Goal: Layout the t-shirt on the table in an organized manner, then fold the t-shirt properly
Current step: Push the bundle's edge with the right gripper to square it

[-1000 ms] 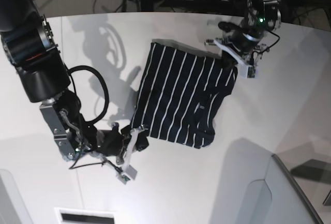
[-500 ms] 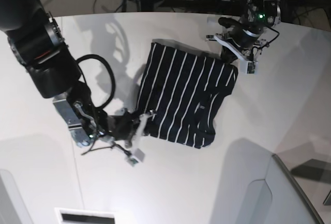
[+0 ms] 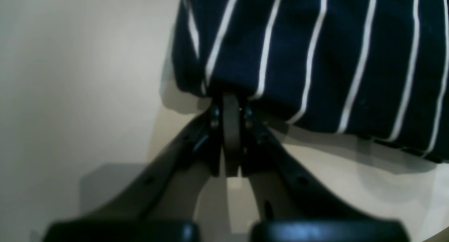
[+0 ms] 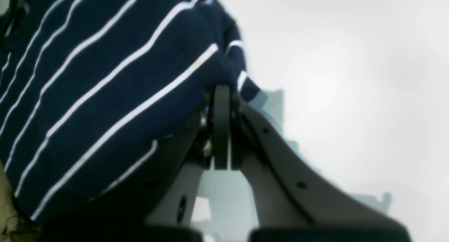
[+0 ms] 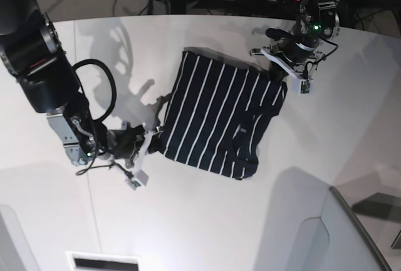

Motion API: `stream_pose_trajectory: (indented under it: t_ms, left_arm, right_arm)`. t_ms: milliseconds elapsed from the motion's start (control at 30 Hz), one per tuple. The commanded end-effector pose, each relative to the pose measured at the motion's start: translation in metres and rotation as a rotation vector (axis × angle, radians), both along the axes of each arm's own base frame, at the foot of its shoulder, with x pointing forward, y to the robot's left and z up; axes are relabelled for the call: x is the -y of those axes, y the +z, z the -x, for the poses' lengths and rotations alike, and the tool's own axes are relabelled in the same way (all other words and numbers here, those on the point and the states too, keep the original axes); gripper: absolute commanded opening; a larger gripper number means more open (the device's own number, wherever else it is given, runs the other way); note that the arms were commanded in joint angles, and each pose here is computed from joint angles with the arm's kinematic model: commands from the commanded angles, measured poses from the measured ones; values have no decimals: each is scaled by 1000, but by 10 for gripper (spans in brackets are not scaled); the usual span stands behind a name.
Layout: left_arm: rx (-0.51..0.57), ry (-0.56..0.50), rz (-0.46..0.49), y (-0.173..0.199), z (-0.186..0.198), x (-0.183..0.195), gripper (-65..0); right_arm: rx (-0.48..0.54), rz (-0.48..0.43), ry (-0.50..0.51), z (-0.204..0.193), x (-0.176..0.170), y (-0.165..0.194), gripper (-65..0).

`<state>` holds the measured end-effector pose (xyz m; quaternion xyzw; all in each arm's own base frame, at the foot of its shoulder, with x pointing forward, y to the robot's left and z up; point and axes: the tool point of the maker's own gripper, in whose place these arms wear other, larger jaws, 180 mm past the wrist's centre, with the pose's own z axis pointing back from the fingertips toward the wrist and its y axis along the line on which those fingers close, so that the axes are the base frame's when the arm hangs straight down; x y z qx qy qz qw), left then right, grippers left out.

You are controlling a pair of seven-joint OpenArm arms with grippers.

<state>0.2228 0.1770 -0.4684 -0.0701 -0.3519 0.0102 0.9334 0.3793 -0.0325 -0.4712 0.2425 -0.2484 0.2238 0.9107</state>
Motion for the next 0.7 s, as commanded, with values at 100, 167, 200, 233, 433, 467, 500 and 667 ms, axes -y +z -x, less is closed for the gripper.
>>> stream_pose_trajectory:
  t_ms: [100, 167, 200, 233, 433, 467, 500, 667]
  left_arm:
    - [82, -8, -14, 24, -12, -4, -650]
    - [99, -8, -27, 31, -14, -8, -650]
    - [100, 7, -35, 32, -14, -14, -650]
    - [102, 24, -37, 33, -13, -19, -650]
    - [97, 71, -61, 33, -9, -40, -650]
    - [97, 77, -63, 33, -8, -42, -650]
    - [97, 81, -65, 33, -8, -44, -650]
    - [86, 80, -64, 31, -4, -43, -650]
  right_arm:
    - [76, -37, 5, -23, -6, 27, -650]
    - [107, -49, 29, -28, -14, 40, -650]
    - [114, -47, 46, -28, -18, 45, -650]
    - [114, -43, 62, -27, -21, 48, -650]
    - [113, -72, 74, -25, -56, 58, -650]
    - [108, -76, 75, -24, -60, 57, -650]
    - [103, -75, 75, -23, -60, 56, -650]
    - [73, -90, 22, -21, -56, 37, -650]
